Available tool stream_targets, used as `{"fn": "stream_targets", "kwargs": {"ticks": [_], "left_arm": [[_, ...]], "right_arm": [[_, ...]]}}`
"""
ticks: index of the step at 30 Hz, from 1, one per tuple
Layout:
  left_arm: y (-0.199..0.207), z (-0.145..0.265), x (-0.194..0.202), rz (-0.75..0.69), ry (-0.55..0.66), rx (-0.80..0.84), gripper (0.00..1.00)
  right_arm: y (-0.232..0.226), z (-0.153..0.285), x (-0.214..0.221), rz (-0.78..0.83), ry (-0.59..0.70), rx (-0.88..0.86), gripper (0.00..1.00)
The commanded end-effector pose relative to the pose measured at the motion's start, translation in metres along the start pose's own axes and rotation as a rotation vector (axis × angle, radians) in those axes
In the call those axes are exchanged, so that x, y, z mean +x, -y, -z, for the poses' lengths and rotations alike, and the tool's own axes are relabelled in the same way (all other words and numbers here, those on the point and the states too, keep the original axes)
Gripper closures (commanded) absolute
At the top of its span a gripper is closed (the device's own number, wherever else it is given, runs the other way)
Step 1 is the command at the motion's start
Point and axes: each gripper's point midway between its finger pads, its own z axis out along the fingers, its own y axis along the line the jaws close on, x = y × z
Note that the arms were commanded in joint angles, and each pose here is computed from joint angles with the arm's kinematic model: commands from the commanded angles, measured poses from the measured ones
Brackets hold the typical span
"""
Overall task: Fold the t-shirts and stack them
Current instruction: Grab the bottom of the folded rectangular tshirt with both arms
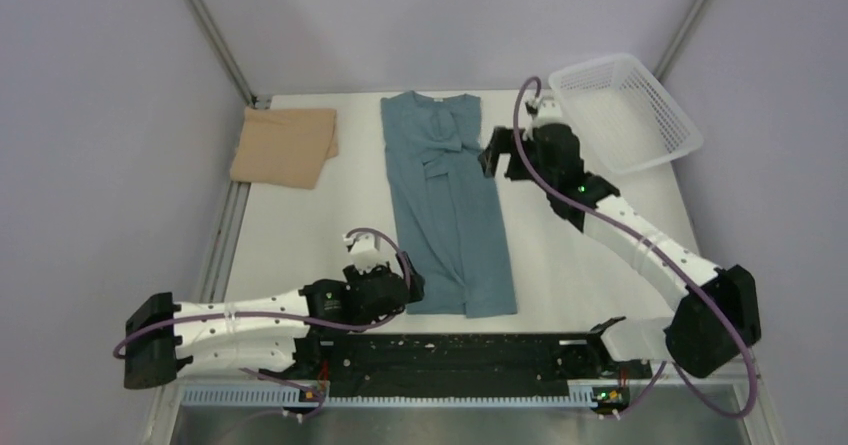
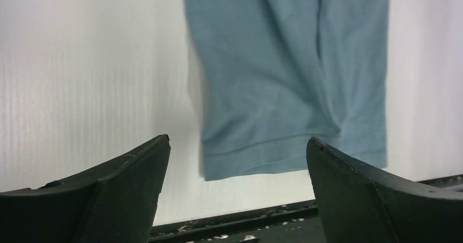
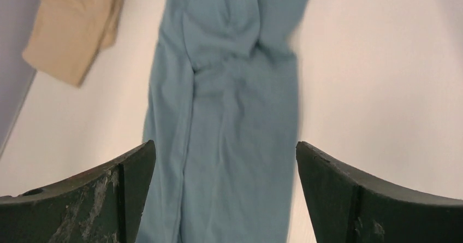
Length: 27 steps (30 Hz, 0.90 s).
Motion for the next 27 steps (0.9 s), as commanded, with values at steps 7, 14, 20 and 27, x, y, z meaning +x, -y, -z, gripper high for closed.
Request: {"fn": "stream_targets", "kwargs": {"ticks": [7,14,20,27], "left_arm": [[-0.021,-0.029,0.048,0.012,-0.170,-0.007,0.13],[-0.015,-0.047,0.061,-0.005,-0.232,-0.020,0.35],[-0.044,-0.042,0.064,-0.048,-0.276,-0.194,0.99],[-0.063,-0.023,0.081,-0.116,-0.400,-0.226,1.00]], "right_arm": [[0.017,0.052,0.147,-0.218,-0.199,0.031,0.07],[0.032,0.051,0.153,-0.199,-0.198,0.100,0.06],[0.030,0.058,0.173,-0.233,-0.279,0.097,0.08],[0.003,0.110,0.255,-0.217,-0.561,-0.043,0.16]]}}
